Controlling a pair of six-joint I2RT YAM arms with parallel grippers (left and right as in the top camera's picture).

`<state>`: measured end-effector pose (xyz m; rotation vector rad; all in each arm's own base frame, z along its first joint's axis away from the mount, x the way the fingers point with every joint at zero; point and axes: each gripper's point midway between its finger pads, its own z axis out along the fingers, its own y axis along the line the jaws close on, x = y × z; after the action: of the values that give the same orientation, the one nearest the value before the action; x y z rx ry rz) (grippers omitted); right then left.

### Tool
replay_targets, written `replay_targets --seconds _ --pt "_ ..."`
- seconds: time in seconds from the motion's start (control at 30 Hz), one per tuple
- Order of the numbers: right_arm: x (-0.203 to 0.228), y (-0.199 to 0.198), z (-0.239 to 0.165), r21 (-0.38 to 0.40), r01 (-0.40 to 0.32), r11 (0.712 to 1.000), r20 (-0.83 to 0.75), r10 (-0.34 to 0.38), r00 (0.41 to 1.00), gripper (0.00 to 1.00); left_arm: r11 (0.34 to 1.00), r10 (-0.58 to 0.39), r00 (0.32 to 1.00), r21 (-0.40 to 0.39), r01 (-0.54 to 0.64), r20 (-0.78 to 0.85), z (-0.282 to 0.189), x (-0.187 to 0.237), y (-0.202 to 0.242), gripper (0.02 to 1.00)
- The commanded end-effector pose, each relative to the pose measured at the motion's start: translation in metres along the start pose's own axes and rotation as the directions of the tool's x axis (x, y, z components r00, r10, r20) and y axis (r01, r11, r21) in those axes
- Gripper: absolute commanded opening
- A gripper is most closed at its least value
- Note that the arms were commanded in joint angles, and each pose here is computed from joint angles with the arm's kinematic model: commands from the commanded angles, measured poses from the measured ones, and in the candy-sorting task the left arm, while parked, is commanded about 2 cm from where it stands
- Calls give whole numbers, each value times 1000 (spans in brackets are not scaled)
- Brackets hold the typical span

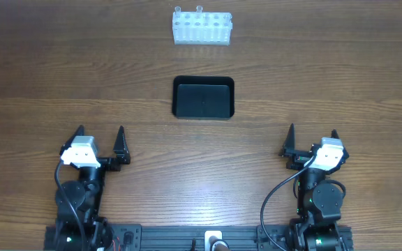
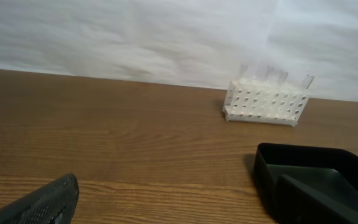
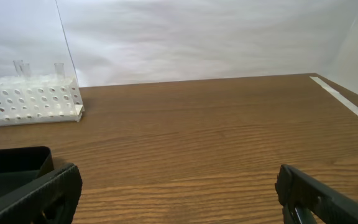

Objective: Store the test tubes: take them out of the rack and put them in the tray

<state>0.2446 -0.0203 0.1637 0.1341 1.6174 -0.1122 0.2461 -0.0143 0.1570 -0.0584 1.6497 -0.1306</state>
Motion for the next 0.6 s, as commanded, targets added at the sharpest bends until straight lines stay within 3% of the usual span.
replay_targets --seconds 0.03,0.6 --pt "1 -2 0 7 -3 1000 1 3 1000 991 1000 11 1000 4 -11 -5 0 2 0 998" --pt "1 -2 0 7 -3 1000 1 3 1000 991 1000 11 1000 3 -11 -5 0 2 0 1000"
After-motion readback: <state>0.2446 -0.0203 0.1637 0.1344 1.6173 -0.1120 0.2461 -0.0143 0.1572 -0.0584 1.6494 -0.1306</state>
